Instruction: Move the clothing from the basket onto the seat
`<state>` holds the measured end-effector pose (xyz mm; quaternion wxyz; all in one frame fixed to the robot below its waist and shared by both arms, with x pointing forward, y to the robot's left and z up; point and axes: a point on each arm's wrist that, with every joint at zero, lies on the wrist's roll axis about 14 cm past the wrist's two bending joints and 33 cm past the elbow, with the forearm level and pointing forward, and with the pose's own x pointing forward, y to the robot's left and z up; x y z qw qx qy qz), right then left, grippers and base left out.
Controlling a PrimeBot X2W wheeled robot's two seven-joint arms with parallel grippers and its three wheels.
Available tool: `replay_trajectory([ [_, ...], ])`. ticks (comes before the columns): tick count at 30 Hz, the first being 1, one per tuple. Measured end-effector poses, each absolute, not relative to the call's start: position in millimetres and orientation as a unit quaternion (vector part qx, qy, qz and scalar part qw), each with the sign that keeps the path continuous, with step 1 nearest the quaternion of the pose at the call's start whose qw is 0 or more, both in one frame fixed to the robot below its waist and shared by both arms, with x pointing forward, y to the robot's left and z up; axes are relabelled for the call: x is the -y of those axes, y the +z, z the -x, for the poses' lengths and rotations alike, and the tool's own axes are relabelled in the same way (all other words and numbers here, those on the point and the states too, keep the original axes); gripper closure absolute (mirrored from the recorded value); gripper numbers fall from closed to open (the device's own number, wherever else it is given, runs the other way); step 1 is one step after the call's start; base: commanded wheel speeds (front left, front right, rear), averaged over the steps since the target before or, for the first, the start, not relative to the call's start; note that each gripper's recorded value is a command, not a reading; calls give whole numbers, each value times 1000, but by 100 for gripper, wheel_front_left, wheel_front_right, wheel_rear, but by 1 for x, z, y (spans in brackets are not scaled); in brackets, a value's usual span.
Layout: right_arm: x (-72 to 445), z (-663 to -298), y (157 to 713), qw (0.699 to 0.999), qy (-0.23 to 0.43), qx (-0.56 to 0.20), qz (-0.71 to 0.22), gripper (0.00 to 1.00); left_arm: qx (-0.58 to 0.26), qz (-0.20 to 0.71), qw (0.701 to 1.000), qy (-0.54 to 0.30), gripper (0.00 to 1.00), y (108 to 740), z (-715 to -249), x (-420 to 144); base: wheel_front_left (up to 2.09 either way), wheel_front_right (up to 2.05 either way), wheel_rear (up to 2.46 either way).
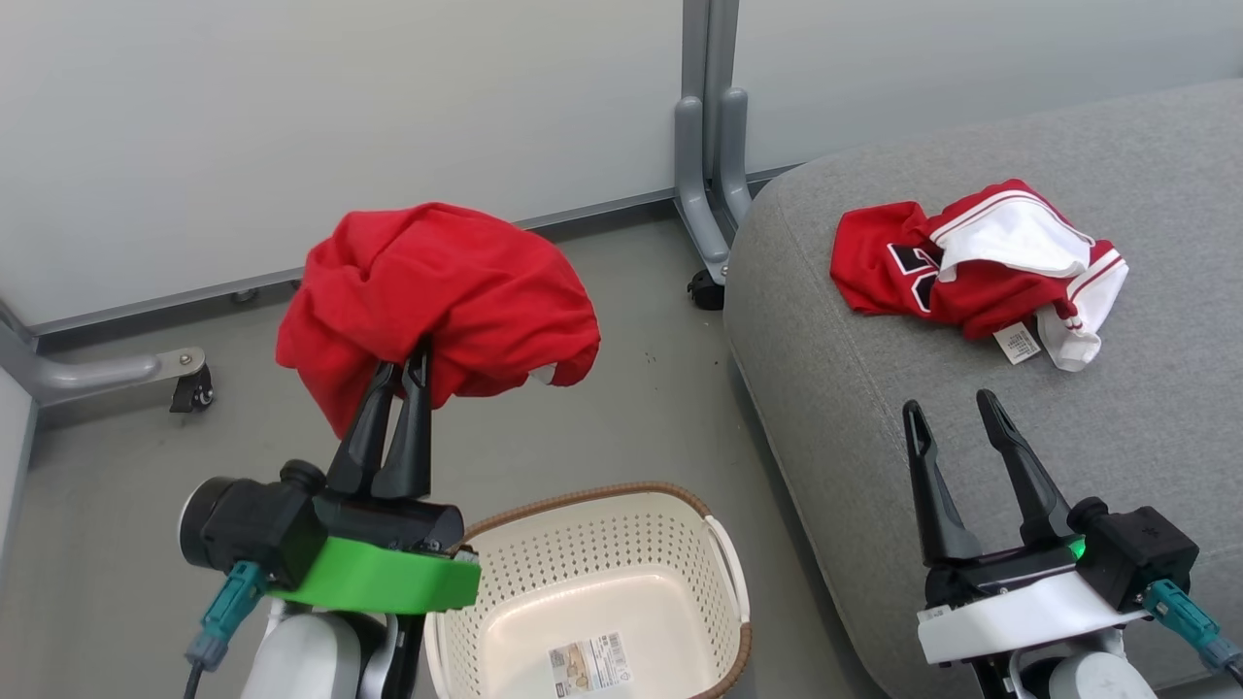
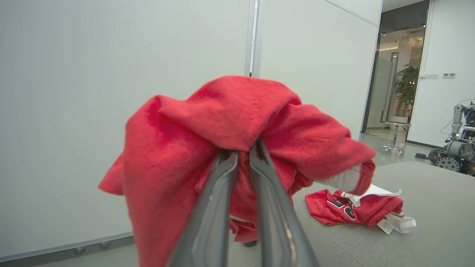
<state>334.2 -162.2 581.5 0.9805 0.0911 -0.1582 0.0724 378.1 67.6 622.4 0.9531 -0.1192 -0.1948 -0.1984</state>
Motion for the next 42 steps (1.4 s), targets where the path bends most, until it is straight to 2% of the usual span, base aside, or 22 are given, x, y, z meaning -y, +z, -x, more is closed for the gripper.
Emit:
replay_trajectory([
  [7,168,-333,580,981,63,157,-90,0,238,140,933,-230,100,651,-360,-55,0,0,0],
  [17,165,-336,575,983,66,149,-88,0,222,149,904,-335,100,648,-333,11,0,0,0],
  [31,163,-336,574,983,70,146,-86,0,205,153,906,-338,100,639,-338,14,0,0,0],
  [42,111,-321,594,967,178,169,-65,0,189,143,916,-324,100,627,-345,8,0,0,0],
])
